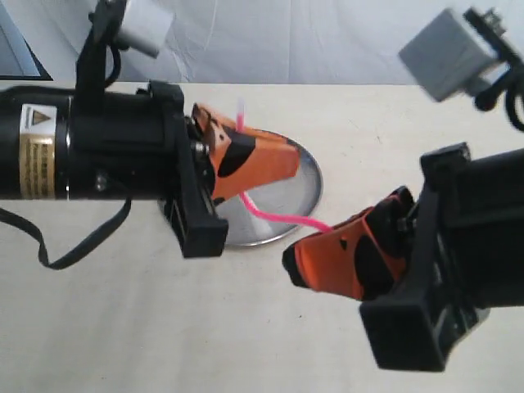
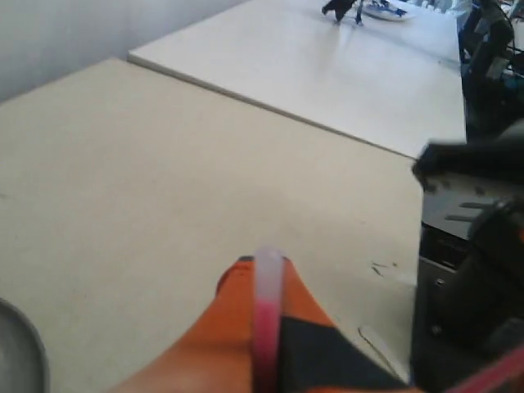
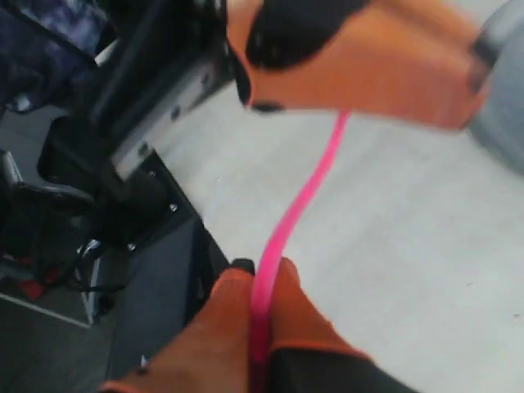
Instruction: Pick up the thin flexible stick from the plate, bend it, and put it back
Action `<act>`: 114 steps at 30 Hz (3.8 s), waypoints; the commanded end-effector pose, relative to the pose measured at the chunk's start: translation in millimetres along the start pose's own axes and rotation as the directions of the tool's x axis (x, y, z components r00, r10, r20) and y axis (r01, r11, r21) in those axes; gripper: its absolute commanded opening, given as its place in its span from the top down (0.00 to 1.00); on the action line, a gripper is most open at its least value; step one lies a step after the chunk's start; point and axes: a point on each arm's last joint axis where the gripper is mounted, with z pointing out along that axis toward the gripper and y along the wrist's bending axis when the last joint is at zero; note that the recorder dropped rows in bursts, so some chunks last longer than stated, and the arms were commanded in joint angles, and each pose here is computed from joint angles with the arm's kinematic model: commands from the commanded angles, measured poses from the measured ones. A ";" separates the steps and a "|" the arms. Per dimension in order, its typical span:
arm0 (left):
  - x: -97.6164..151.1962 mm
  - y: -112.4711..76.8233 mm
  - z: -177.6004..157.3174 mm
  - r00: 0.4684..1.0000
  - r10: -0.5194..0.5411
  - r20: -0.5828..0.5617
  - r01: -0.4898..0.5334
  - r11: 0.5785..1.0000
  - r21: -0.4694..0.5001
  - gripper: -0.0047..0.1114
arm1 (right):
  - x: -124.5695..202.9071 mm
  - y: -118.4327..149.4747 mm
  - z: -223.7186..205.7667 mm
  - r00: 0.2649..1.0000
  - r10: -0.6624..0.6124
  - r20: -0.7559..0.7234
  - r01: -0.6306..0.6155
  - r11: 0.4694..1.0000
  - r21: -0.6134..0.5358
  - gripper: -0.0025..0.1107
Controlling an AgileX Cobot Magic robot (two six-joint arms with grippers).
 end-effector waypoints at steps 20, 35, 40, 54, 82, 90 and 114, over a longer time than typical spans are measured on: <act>-23.9 -3.0 -9.2 0.984 0.152 0.093 -0.146 0.987 -0.072 0.96 | -2.4 -1.1 25.6 0.998 0.031 -0.055 -0.035 0.997 -0.074 0.99; 7.8 -21.0 -2.4 0.997 -0.081 -0.004 0.080 0.974 0.212 0.96 | -9.7 -21.6 -0.7 0.999 -0.038 -0.023 0.043 0.964 0.262 0.99; -23.7 -12.6 -8.5 0.992 0.024 0.122 -0.030 0.998 0.053 0.96 | 13.5 -31.6 32.3 0.978 0.056 -0.199 -0.012 0.977 0.214 0.99; 20.0 0.2 2.2 0.991 0.090 -0.104 -0.089 0.996 0.011 0.96 | -12.5 -10.9 13.3 0.995 -0.055 0.084 0.049 0.996 0.076 0.99; 11.0 -4.4 3.9 0.993 0.103 0.051 -0.106 0.993 0.060 0.96 | -13.2 -18.7 18.8 0.984 -0.024 0.175 0.007 0.995 0.102 0.99; -26.2 -8.3 -2.9 0.966 0.212 0.151 -0.218 0.976 0.020 0.93 | -4.4 -33.0 38.0 0.999 -0.028 0.023 0.023 0.981 0.193 0.99; -60.5 6.9 -41.5 0.948 0.307 0.089 -0.247 0.880 -0.405 0.49 | -8.3 -68.5 93.5 0.999 -0.048 -0.023 0.053 0.949 0.310 0.99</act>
